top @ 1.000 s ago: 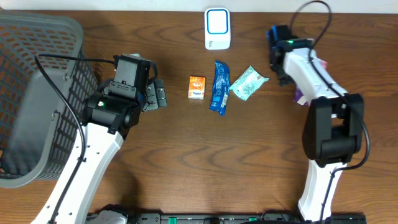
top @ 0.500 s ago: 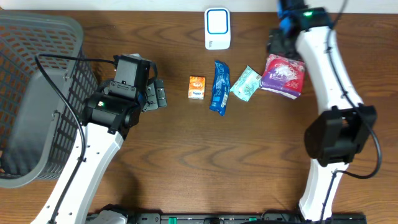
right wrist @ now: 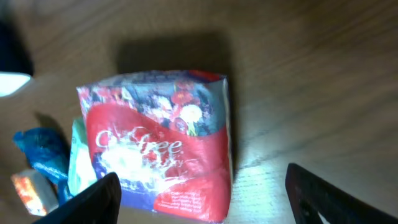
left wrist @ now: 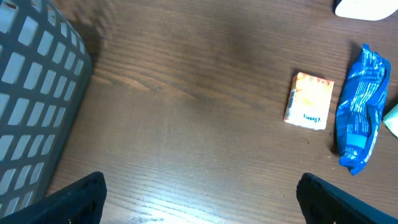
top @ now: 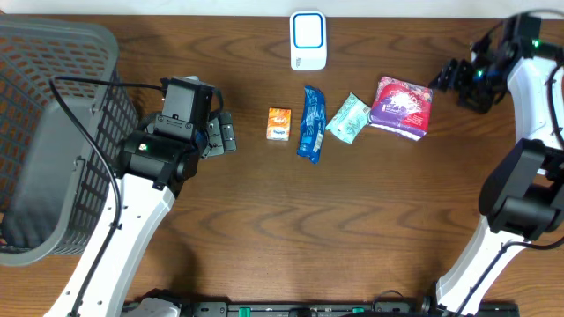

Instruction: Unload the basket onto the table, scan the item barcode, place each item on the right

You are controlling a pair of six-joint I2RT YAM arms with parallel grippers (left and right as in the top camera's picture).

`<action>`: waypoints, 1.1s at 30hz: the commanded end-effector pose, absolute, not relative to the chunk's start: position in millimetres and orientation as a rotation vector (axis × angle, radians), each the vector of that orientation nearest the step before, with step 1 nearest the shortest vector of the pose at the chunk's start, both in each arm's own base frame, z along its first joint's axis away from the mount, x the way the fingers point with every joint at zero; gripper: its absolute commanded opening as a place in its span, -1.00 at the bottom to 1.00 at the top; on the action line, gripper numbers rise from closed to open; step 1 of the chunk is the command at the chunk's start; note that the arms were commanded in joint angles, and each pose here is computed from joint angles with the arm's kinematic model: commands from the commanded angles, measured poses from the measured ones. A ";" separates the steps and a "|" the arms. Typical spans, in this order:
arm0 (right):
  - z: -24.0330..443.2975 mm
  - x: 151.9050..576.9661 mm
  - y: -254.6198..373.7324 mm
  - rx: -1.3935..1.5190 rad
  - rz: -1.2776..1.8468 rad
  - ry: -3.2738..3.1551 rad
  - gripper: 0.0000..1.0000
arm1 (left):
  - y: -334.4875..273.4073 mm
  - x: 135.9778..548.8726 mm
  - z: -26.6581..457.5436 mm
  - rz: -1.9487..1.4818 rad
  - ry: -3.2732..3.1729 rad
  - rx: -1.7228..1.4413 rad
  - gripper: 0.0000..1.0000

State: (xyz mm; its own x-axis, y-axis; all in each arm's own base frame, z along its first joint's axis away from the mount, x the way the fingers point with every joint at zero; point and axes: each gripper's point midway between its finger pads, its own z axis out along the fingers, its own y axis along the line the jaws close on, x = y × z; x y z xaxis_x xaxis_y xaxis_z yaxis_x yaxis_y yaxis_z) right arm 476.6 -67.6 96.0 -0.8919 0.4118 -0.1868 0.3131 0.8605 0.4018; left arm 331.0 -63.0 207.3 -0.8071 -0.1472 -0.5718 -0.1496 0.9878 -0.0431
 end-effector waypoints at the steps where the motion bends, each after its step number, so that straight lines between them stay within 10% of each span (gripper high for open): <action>1: 73.3 469.6 -41.2 0.513 0.838 2.715 0.60 | -61.4 331.7 208.1 0.021 2.523 -0.187 0.96; 7: 19.1 459.6 -28.4 0.566 0.916 2.656 0.36 | -61.4 331.7 208.1 0.021 2.523 -0.187 0.95; 12: 8.6 455.0 -27.0 0.585 0.919 2.651 -0.95 | -61.4 331.7 208.1 0.021 2.523 -0.187 0.96; 33: 190.3 526.4 57.1 0.445 0.827 2.267 -0.98 | -61.4 331.7 208.1 0.021 2.523 -0.187 0.96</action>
